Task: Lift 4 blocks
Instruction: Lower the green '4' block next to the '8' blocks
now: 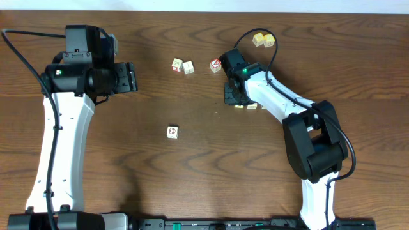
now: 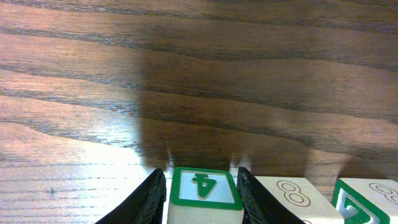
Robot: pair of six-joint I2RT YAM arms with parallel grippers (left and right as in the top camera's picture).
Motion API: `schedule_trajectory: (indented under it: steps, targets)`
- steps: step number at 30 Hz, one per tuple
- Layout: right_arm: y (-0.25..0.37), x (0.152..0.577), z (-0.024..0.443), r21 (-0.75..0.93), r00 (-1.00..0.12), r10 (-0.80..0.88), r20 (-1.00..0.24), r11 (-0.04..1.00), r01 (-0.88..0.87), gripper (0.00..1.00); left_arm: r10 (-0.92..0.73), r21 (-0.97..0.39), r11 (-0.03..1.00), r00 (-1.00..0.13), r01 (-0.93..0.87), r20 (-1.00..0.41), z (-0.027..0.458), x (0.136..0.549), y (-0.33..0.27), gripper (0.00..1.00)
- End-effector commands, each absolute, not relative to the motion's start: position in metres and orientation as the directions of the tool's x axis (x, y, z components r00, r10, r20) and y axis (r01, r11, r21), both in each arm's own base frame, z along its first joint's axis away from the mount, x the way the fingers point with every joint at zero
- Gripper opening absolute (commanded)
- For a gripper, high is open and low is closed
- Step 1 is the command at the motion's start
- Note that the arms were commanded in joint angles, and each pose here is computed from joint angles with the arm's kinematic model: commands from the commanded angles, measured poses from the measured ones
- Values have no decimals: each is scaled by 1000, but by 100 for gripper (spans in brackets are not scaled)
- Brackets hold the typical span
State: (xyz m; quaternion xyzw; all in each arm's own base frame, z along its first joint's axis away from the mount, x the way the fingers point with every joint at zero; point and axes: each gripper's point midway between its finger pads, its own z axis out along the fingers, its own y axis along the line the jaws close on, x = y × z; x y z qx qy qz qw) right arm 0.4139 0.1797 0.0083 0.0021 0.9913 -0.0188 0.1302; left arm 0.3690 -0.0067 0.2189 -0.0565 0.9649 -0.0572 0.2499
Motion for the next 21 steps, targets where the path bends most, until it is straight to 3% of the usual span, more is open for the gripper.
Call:
schedule_trajectory:
  steps: [1,14,21]
  targets:
    - [177,411,3,-49,-970,-16,-244,999,-4,35,-138,-131,988,-861,-84,-490,224,372,-4,75]
    - [180,411,3,-37,-970,-16,-242,999,-7,47,-138,-131,988,-861,-84,-490,224,371,-4,74]
    - [188,417,12,-5,-966,-13,-258,1000,-12,49,-138,-131,988,-861,-84,-490,224,371,-4,74]
